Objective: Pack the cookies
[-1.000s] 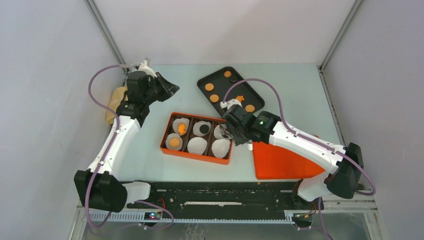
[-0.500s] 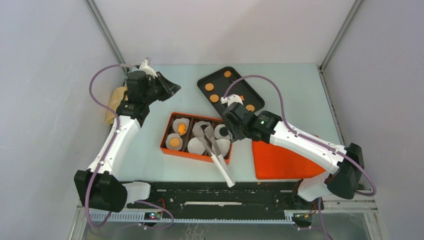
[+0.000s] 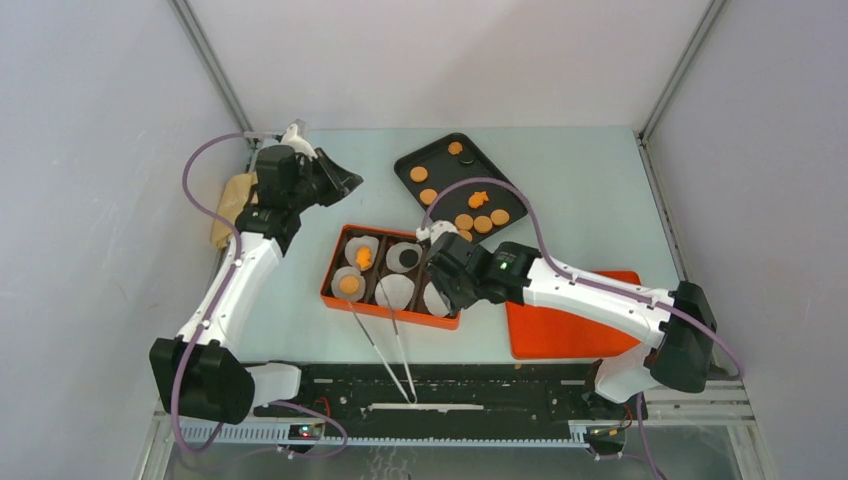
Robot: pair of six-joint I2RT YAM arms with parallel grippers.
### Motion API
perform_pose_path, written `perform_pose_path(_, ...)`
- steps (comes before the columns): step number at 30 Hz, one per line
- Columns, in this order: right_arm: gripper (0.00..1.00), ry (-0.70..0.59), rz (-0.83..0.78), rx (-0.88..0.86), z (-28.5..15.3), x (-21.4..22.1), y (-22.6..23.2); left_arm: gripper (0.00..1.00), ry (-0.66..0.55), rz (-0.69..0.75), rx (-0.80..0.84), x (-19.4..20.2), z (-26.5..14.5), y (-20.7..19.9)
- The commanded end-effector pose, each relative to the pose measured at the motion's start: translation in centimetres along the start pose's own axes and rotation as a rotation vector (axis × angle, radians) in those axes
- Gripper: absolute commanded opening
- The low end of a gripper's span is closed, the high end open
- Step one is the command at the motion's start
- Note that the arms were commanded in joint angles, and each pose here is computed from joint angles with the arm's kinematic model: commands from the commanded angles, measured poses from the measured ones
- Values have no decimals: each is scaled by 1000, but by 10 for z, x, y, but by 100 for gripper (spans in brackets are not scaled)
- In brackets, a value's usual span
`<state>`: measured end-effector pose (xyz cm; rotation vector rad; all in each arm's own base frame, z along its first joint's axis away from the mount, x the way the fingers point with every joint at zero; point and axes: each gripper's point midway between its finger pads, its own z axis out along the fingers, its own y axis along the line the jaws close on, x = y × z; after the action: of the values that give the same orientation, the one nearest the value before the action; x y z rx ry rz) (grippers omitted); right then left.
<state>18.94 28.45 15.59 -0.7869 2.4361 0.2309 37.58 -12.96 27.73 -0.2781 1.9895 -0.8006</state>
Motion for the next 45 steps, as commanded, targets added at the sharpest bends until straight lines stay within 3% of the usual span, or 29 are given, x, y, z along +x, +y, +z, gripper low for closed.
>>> perform_pose_path(1,49,-36,-13,-206,-5,-7,54,9,-16,9,4,-1,-2,1)
perform_pose_path(6,43,26,-82,-388,-6,7,96,9,-75,35,-44,-13,-20,2)
perform_pose_path(17,49,165,-153,-539,14,38,150,10,-133,52,-50,-17,-55,-7)
perform_pose_path(36,48,253,-319,-442,86,52,183,12,-181,89,-84,-12,-91,-5)
perform_pose_path(45,29,334,-326,-398,116,68,178,12,-172,101,-109,-4,-93,5)
